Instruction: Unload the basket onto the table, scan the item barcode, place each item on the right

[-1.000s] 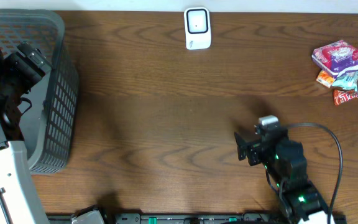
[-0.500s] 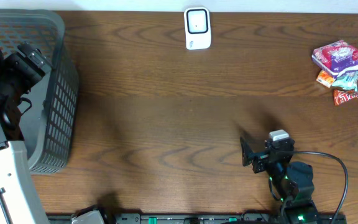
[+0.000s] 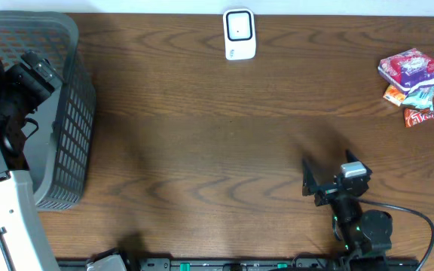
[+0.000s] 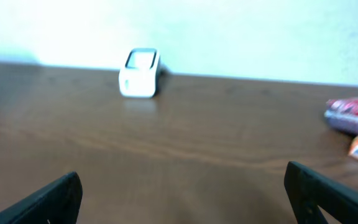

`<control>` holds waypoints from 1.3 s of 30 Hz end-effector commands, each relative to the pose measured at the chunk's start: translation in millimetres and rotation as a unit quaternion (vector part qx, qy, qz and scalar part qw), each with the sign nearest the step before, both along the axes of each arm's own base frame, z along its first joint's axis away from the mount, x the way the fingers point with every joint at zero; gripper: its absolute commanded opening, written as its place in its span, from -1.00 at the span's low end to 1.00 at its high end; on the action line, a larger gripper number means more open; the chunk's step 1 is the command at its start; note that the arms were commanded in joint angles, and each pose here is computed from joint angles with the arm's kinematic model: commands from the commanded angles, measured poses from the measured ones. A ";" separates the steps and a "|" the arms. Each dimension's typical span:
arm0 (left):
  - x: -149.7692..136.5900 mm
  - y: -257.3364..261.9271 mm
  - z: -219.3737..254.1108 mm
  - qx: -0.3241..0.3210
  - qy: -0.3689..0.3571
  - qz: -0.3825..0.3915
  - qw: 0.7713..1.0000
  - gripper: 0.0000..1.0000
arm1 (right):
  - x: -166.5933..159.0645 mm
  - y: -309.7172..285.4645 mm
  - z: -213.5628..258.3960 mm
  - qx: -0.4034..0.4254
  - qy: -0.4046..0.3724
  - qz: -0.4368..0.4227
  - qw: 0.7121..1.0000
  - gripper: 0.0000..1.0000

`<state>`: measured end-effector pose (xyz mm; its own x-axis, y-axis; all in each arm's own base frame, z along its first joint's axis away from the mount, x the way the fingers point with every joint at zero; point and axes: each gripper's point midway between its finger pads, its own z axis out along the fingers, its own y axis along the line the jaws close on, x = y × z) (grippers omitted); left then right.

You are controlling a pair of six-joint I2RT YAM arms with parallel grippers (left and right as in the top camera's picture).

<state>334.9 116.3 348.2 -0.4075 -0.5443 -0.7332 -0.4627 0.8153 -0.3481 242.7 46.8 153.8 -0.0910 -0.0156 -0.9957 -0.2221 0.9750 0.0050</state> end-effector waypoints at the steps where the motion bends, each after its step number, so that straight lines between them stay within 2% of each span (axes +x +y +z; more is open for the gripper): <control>1: 0.1 3.0 1.0 0.002 0.000 0.006 1.000 0.95 | 0.3 -8.4 4.0 -0.005 -0.013 -0.019 1.000 0.98; 24: 0.1 3.0 1.0 0.002 0.000 0.006 1.000 0.96 | 3.1 -35.8 2.0 -0.002 -0.007 -0.089 0.996 0.98; 39: 0.1 3.0 1.0 0.003 0.000 0.006 1.000 0.96 | 2.3 -24.5 2.7 -0.013 -0.010 -0.064 0.998 0.98</control>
<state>334.9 116.3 348.2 -0.4075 -0.5443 -0.7332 -0.4627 0.8153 -0.3481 245.6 18.9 156.9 -0.0773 -0.0155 -0.9969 -0.0831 0.9965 -0.0090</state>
